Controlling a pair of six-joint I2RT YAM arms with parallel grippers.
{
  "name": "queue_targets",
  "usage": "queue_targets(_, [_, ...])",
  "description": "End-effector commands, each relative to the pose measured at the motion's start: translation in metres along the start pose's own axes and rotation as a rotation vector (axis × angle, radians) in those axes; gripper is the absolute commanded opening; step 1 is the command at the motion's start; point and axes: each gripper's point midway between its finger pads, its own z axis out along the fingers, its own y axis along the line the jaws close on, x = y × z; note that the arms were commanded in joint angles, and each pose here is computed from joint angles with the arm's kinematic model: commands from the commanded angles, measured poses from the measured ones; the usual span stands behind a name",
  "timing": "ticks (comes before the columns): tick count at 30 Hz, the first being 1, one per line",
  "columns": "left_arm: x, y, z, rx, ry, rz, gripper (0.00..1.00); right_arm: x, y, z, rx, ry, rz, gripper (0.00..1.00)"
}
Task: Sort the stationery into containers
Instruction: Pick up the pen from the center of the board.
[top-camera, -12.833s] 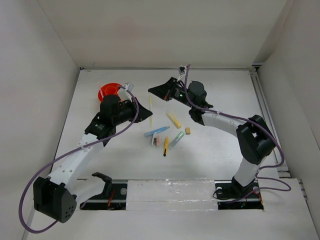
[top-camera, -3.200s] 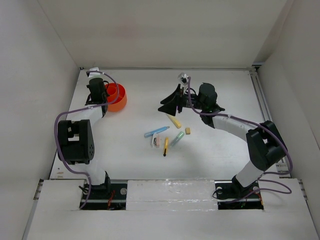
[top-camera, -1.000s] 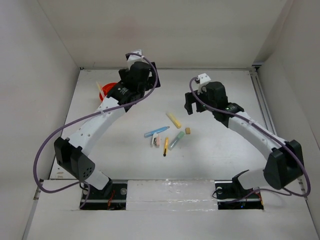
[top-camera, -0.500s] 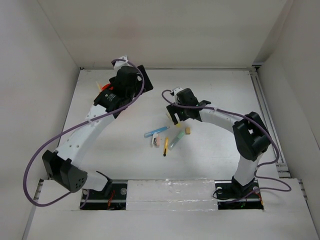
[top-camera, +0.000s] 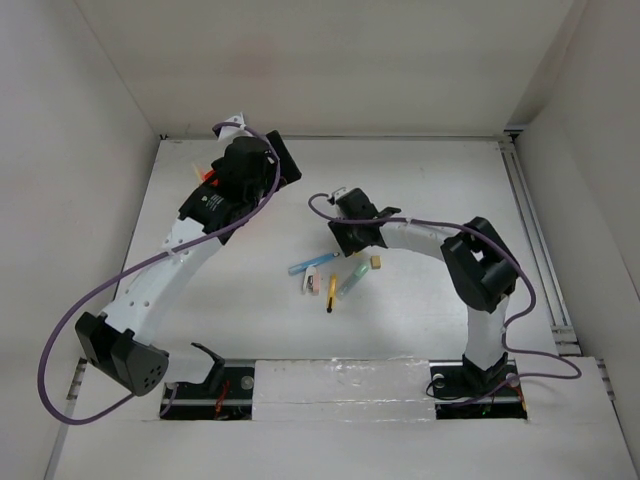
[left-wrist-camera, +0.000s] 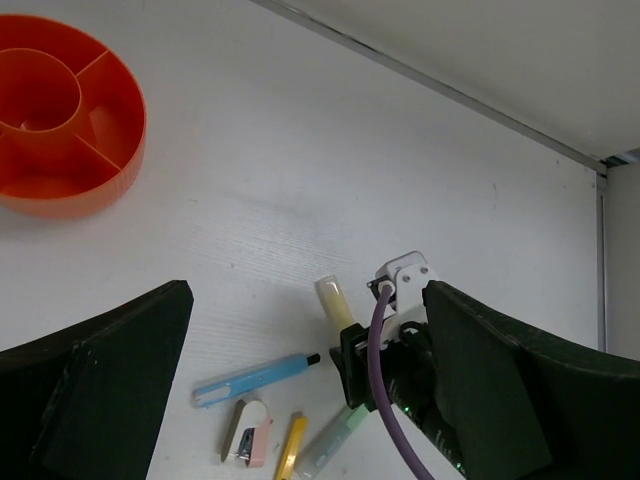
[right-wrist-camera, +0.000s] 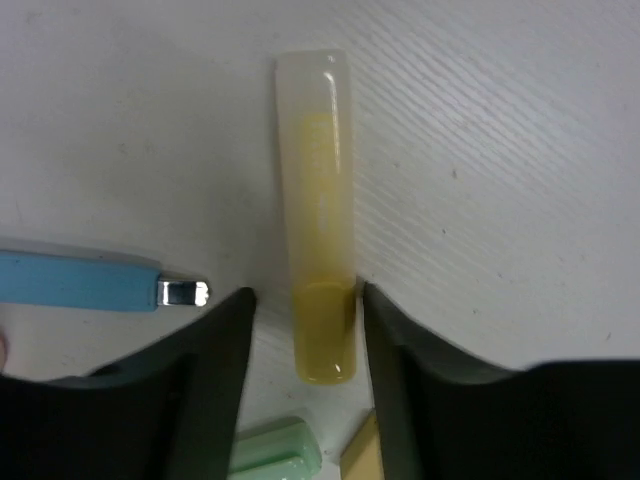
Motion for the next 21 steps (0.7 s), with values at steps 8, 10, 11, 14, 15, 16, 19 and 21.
queue_targets(8, [0.001,-0.001,0.003,-0.004,-0.002,-0.023,1.0,0.002,-0.002,0.007,0.038,0.016,0.025,0.11])
queue_targets(10, [0.005,-0.002,0.006,-0.001,0.011,-0.019,1.0,-0.015,-0.01,-0.002,0.05,-0.033,0.033,0.0])
queue_targets(11, [0.01,-0.004,0.008,0.01,0.033,-0.016,1.0,-0.024,-0.017,-0.005,0.057,-0.064,0.031,0.0])
queue_targets(14, [0.018,-0.014,0.014,0.051,0.065,-0.017,1.0,-0.057,-0.023,-0.027,0.02,-0.177,-0.004,0.0])
queue_targets(15, [0.025,-0.02,0.017,0.078,0.097,-0.016,1.0,-0.07,-0.023,-0.034,0.014,-0.225,-0.038,0.0])
queue_targets(16, [0.026,-0.024,0.016,0.099,0.104,-0.019,1.0,-0.078,-0.026,-0.041,0.007,-0.257,-0.042,0.0])
queue_targets(19, [0.041,-0.037,0.022,0.205,0.197,-0.036,1.0,-0.103,-0.027,-0.066,-0.06,-0.369,-0.047,0.0])
queue_targets(21, [0.041,-0.04,0.03,0.289,0.217,-0.08,1.0,-0.116,-0.022,-0.081,-0.118,-0.43,-0.011,0.0])
